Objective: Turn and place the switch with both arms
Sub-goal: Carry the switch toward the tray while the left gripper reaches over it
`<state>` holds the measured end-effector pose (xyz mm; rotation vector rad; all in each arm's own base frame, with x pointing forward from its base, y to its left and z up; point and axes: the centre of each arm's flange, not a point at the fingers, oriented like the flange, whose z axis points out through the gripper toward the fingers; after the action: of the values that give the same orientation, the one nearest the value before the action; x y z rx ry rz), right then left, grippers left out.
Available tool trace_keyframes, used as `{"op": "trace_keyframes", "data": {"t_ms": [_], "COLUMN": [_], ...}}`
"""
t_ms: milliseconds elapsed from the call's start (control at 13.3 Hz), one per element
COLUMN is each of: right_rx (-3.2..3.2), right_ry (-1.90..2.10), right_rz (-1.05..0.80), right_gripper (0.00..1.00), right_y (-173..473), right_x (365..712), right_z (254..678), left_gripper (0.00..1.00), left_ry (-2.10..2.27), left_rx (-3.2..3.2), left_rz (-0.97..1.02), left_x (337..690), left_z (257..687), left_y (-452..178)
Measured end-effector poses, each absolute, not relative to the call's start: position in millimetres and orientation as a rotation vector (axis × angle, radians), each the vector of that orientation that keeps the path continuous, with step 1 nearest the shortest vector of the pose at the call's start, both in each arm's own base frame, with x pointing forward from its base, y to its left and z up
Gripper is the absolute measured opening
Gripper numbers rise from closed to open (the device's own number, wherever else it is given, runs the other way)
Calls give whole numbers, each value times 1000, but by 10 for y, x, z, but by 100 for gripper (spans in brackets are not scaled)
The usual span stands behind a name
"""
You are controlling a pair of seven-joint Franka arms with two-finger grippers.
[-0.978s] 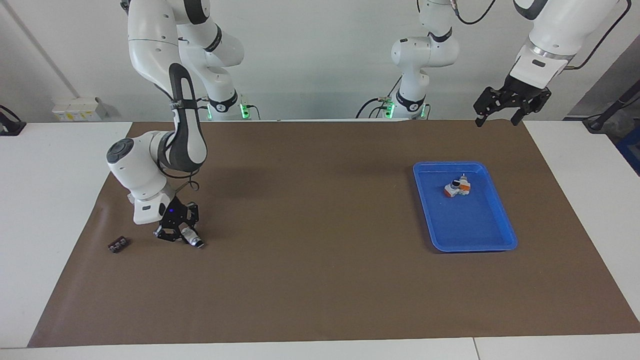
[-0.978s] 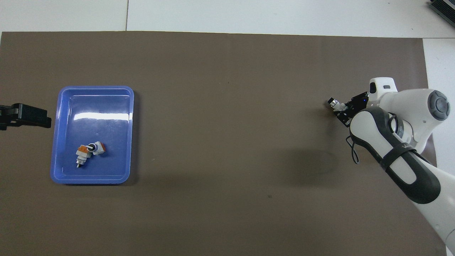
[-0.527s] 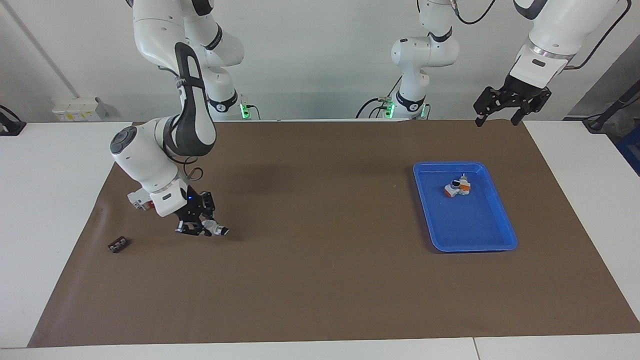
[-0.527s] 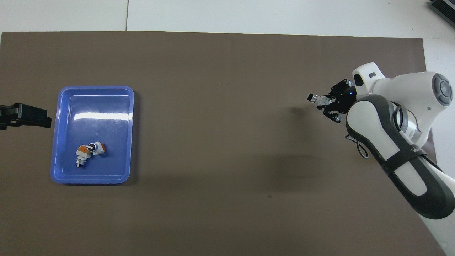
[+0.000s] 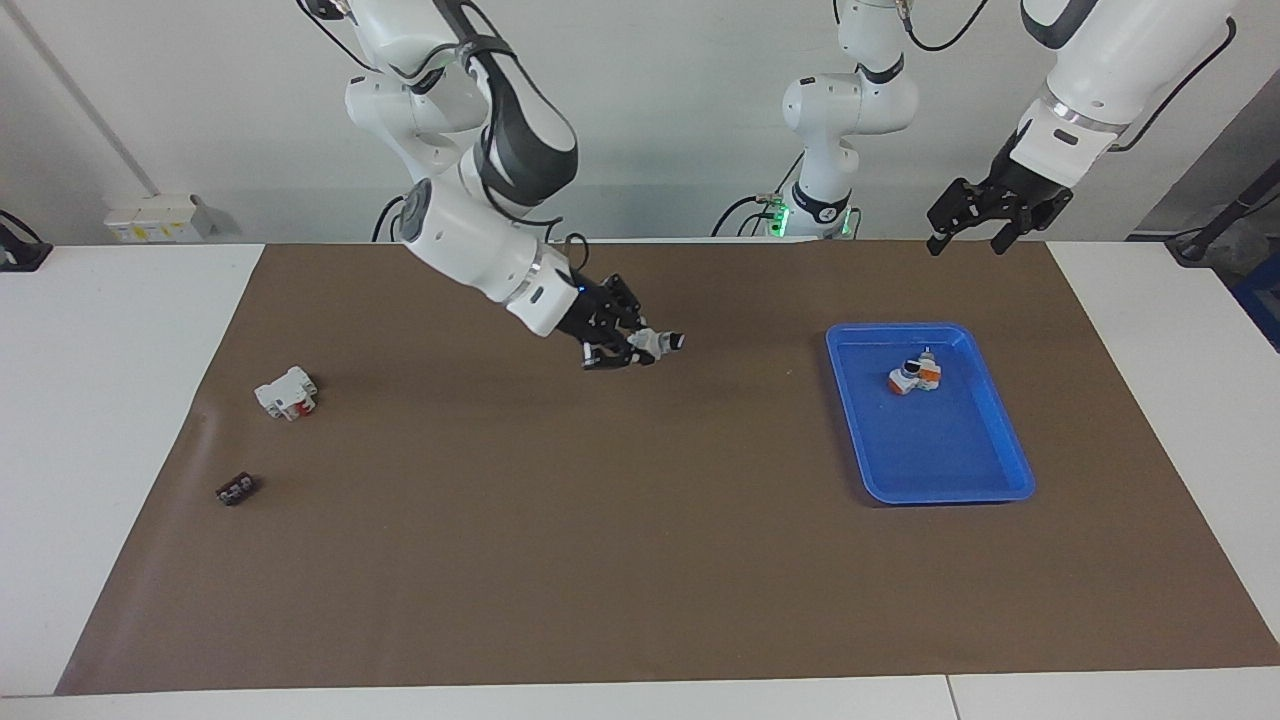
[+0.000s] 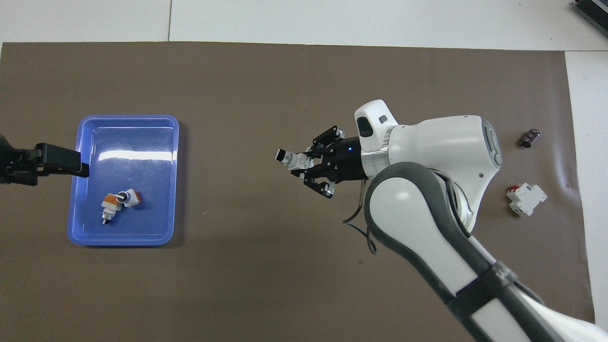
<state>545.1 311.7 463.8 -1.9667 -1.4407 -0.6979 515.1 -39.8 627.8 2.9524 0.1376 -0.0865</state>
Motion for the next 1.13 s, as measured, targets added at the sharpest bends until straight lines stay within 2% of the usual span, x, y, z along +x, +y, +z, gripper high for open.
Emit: {"op": "trace_keyframes", "data": {"t_ms": [226,451,1128], "right_rx": [-1993,-1978,-1977], "right_ry": [-1387,-1389,-1388], "right_rz": [-797,-821,-900], "right_gripper": [33,33,33], "right_y": [3654,3908,4076], "right_x": [5146,4958,4847], "right_z": [4995,5095,5180], "left_gripper": [90,80,72], "left_ry": [269,309,81], "left_rx": [2787,2632,2595], "left_rz": [-126,-158,-64], "left_x": [5087,5040,4985], "left_z": [6289,6308,6224], "left_y": [-419,-492,-1311]}}
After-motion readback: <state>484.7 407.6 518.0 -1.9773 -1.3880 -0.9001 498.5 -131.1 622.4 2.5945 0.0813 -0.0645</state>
